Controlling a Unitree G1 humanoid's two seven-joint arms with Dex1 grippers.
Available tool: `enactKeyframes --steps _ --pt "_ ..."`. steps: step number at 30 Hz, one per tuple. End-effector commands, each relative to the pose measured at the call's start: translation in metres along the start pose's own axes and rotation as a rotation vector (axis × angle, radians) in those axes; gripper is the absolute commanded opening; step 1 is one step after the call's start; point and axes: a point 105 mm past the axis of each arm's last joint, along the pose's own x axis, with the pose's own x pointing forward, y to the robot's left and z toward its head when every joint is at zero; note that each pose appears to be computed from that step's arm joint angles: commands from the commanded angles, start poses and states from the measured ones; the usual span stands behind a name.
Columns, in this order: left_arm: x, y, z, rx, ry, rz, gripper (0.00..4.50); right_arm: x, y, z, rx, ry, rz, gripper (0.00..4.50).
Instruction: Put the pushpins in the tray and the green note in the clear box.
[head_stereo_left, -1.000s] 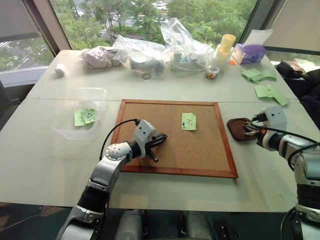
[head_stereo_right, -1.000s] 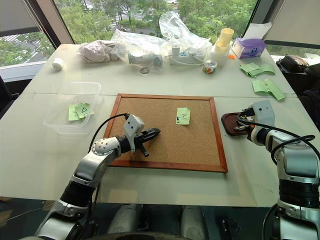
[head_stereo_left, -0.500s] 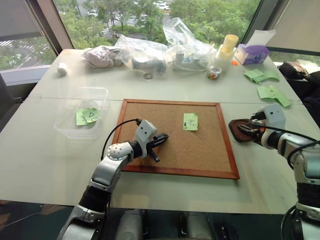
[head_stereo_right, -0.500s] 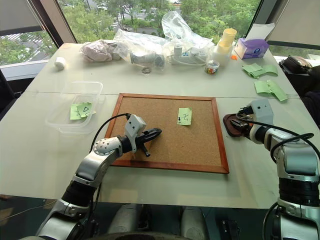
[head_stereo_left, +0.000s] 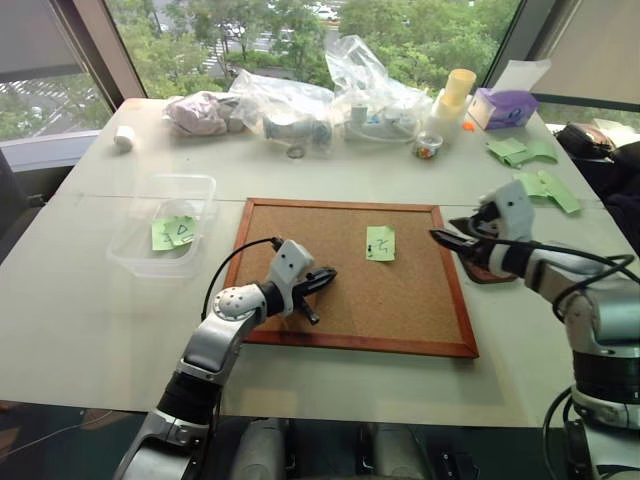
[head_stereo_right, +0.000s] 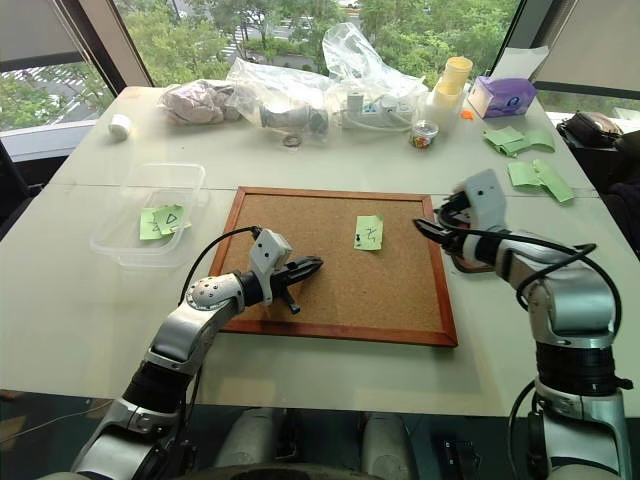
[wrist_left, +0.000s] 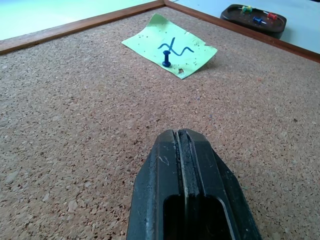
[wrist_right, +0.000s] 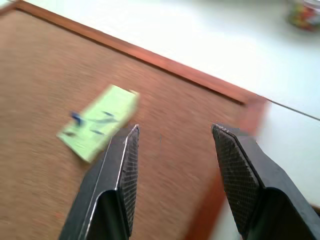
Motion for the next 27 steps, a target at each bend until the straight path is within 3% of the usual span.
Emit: enactKeyframes --steps 1,6,18,21,24,27 --pt "0.001 -0.005 -0.012 -0.017 0.043 -0.015 0.0 0.022 0.033 0.014 -0.056 -0.034 0.125 2.33" --pt "-0.001 -0.002 -0.011 -0.014 0.042 -0.002 0.0 0.046 0.053 0.002 -0.068 -0.005 0.187 2.33" --pt "-0.006 0.0 -0.012 -0.01 0.046 0.019 0.0 0.064 0.041 -0.024 -0.072 0.078 0.133 2.33" --pt "-0.006 -0.001 -0.012 -0.01 0.048 0.018 0.0 0.066 0.042 -0.03 -0.076 0.092 0.133 1.54" --pt "-0.007 0.0 -0.012 -0.011 0.05 0.017 0.0 0.066 0.042 -0.031 -0.086 0.093 0.131 0.12" --pt "-0.01 0.001 -0.012 -0.011 0.053 0.015 0.0 0.066 0.042 -0.027 -0.09 0.077 0.127 0.04"
